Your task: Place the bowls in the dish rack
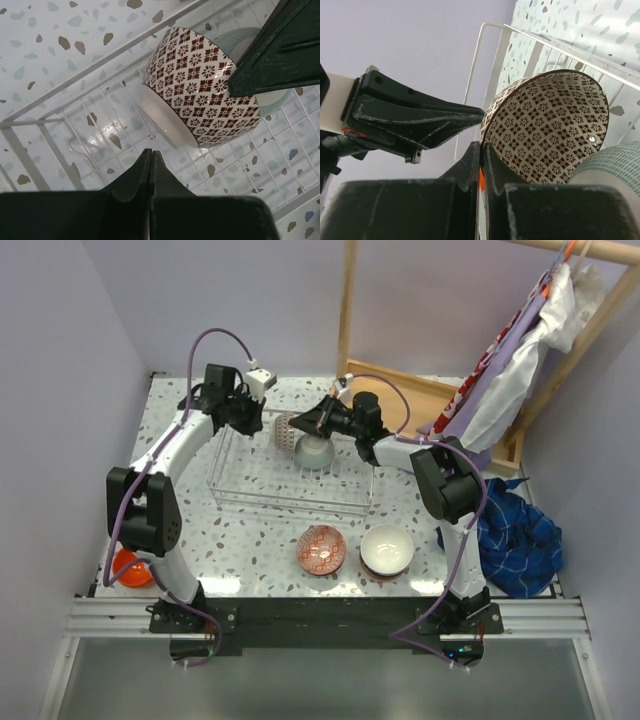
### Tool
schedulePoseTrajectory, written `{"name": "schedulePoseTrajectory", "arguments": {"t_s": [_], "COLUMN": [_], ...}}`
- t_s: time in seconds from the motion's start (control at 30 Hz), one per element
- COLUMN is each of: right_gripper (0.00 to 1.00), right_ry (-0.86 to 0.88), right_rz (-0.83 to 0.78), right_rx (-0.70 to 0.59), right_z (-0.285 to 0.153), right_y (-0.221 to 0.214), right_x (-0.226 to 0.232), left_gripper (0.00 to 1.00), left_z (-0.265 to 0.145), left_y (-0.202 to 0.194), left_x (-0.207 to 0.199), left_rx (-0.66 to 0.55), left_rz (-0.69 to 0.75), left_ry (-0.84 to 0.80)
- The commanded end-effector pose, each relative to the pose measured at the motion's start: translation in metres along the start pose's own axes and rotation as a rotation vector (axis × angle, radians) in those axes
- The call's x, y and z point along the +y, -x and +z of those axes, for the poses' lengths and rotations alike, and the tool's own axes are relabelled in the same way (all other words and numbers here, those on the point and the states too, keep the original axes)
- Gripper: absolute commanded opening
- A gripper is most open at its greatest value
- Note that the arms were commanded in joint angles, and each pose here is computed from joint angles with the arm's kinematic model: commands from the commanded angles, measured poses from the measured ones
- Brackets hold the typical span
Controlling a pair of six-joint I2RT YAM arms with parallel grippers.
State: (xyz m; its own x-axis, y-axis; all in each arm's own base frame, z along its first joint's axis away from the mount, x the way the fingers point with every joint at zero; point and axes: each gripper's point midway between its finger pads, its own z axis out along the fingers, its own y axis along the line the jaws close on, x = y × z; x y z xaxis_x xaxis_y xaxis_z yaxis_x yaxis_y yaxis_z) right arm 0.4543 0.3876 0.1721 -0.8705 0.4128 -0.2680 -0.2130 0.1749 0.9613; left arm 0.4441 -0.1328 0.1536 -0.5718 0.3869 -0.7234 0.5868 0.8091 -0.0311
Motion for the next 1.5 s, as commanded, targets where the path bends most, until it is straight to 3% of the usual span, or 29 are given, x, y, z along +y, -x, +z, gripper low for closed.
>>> {"name": "schedulePoseTrajectory", "arguments": {"t_s": [0.0,0.67,0.83,0.87,1.0,1.47], "right_gripper": [0.0,0.0,0.09,0.18,0.32,0.42], "right_ry": [0.049,-0.057,-0.095,-0.098,-0.171,-0.29], "right_rz": [-0.063,-0.089,-0.126,-0.157,-0.202,-0.485], "right_rx": [-0.005,0.03,0.05,0.052,0.092,0.202], "right_z": [-0.002,-0.019,-0.025,-0.027,-0.039,-0.08], "right_y": [0.003,-0.016,-0.017,-0.015,-0.014,-0.018], "right_x": [0.013,-0.017,-0.02,-0.017,-0.022,0.001], "left_gripper": [0.0,0.0,0.0,0.0,0.0,0.0], "left_z": [0.008,0.036,0.044,0.045,0.051,0.064], "left_y": [0.0,-0.004,0.0,0.0,0.001,0.009], "left_x": [-0.013,-0.021,-0.026,-0.027,-0.031,-0.047], "left_rx": [0.004,-0.008,-0.02,-0.022,-0.03,-0.06], "left_rz": [0.018,0.029,0.045,0.047,0.043,0.045], "left_ry": [-0.041,-0.057,-0.068,-0.072,-0.085,-0.131]}}
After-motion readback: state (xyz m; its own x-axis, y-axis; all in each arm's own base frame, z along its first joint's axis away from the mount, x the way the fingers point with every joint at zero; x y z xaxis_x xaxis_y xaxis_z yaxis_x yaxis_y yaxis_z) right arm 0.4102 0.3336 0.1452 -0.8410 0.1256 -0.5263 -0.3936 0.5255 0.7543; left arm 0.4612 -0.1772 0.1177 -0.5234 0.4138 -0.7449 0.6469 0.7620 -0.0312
